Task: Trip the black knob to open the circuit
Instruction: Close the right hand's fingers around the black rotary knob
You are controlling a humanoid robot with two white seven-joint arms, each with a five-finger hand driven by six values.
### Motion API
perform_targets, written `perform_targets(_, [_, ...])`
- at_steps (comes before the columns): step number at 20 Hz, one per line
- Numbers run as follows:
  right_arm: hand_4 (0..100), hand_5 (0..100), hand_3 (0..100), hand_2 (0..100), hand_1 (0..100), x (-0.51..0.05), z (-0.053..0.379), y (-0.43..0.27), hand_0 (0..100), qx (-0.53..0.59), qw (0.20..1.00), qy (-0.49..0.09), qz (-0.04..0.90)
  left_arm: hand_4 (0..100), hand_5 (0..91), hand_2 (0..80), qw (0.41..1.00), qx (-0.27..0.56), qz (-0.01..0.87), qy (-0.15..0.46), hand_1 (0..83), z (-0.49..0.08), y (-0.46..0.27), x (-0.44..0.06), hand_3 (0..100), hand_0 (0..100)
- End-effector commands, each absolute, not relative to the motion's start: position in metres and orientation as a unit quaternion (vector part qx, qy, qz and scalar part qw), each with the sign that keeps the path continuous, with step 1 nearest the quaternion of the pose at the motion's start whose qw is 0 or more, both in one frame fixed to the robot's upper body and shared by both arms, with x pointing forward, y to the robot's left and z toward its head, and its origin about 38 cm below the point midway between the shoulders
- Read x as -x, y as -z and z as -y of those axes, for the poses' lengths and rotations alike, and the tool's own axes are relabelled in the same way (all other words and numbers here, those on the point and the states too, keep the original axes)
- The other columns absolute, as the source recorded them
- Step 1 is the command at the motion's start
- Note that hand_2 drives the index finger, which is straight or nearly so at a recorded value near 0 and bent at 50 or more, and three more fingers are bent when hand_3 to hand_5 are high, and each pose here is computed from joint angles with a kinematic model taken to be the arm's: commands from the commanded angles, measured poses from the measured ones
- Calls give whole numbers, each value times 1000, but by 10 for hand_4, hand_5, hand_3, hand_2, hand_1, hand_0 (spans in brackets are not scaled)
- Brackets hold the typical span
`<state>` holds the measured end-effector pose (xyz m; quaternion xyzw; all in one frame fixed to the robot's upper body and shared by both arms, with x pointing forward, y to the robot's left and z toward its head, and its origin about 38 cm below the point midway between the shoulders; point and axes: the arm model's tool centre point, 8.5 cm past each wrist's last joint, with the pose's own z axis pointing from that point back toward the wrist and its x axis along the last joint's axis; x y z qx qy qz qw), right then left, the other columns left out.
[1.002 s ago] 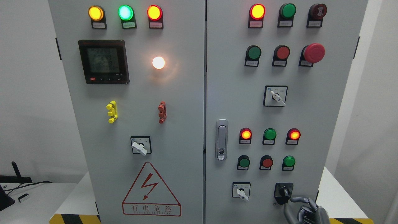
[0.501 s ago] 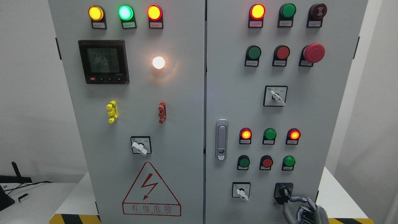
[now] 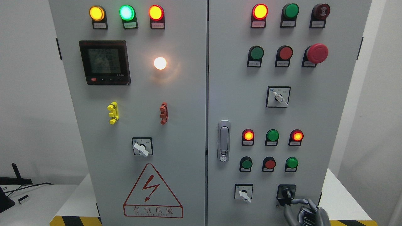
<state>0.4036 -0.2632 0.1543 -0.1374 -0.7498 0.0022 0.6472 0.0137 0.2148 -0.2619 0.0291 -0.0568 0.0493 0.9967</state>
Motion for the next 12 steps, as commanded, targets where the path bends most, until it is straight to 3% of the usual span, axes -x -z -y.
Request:
perform_targets(1, [1000,1000,1000,489,760,-404,256,-153,425,128,648,4,751,0,0,0,997,-30,57,-52,389,-216,262,-14,0,120])
perform_targets(12, [1000,1000,1000,459,753,-404,256,-153,422,128,648,4,751,0,0,0,997,-29,57,-52,389,-215,262,-14,0,120])
